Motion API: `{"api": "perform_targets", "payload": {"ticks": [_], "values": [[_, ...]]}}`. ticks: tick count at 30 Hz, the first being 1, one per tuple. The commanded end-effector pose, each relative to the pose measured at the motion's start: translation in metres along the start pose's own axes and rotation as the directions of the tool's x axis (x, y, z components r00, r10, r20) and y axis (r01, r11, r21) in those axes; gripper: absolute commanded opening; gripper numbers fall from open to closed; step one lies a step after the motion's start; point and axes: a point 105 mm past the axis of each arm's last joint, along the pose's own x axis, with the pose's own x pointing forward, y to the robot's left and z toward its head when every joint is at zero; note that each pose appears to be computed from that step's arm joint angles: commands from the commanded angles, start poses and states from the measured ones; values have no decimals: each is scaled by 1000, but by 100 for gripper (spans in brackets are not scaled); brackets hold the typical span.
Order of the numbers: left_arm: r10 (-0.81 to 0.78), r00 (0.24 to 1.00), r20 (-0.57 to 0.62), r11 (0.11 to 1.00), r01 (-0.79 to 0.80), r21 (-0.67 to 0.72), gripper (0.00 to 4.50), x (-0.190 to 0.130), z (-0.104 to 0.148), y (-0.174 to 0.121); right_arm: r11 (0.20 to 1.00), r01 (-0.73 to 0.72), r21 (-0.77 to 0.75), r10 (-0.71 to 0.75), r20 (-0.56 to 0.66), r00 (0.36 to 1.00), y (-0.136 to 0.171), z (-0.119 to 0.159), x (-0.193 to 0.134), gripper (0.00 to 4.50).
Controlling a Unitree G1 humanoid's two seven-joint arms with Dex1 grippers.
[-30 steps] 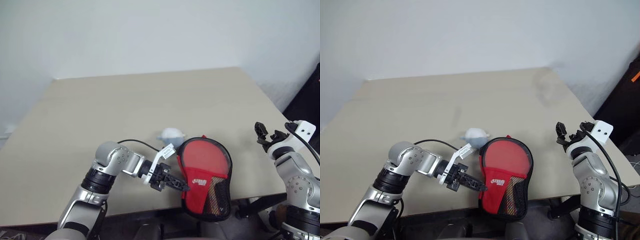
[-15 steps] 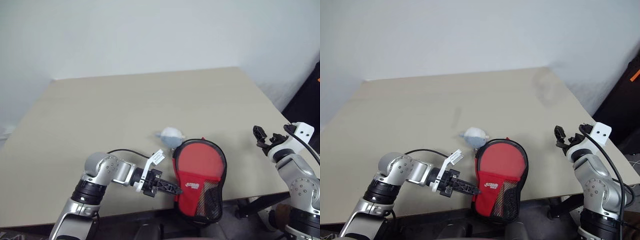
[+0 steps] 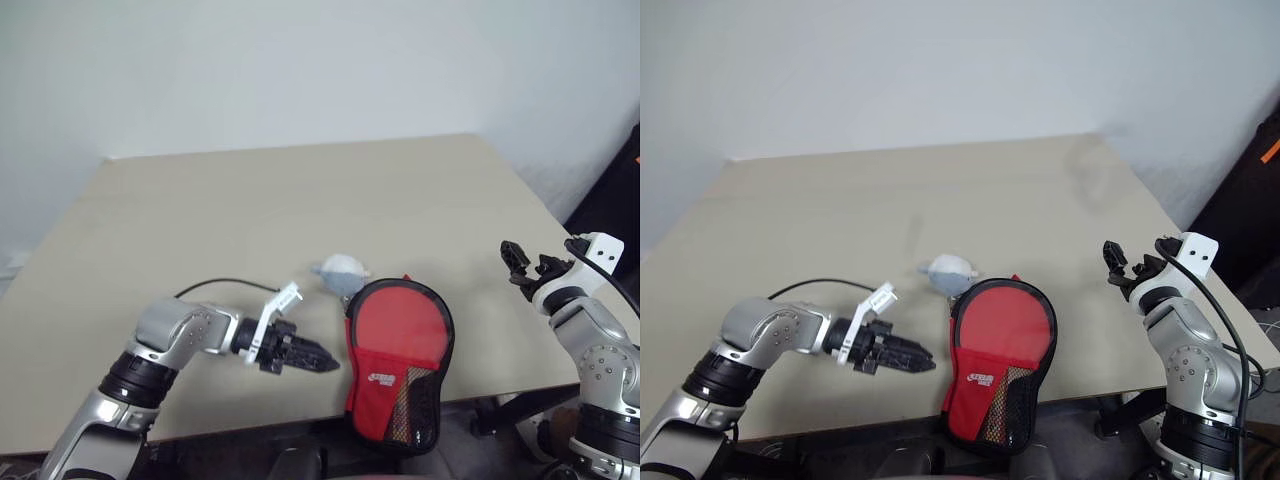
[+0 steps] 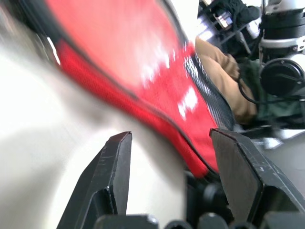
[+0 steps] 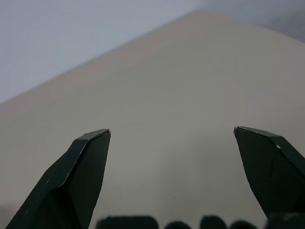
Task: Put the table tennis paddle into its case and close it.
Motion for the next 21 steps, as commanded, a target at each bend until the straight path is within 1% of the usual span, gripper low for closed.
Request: {"api": "perform_targets", "payload": {"ticks": [1,2,4,6,8,10,11,12,14,16,18,21], "values": [[-17,997,75,961,-4,277,271,13,37,-9,985,-158,-70,161,52,986,34,27,6,450],[-11,994,112,941,-28,336,271,21,46,-10,980,-178,-84,182,42,982,38,27,11,450],[5,993,119,900,-56,431,271,39,51,-12,975,-186,-119,190,23,982,42,26,20,450],[20,995,98,839,-70,540,271,59,46,-13,974,-177,-139,180,7,984,42,24,28,450],[25,996,90,789,-75,610,271,72,40,-13,975,-175,-139,178,5,984,43,23,33,450],[45,996,72,777,-80,625,271,82,28,-6,971,-184,-150,185,-9,983,48,18,38,450],[48,998,49,790,-68,609,271,84,21,-3,967,-206,-151,206,-17,978,55,16,40,450],[55,998,22,803,-57,594,271,83,14,0,961,-225,-158,224,-25,974,60,15,42,450],[75,997,-34,799,-40,600,271,76,1,8,954,-244,-172,242,-37,970,68,13,48,450],[88,994,-67,793,-29,609,271,70,-10,15,948,-283,-144,276,-65,959,77,9,54,450],[121,989,-83,790,-46,611,271,69,-18,24,921,-355,-163,343,-97,934,96,3,60,450],[128,986,-104,784,-37,620,271,73,-28,27,865,-481,-144,459,-163,874,129,-8,62,450]]}}
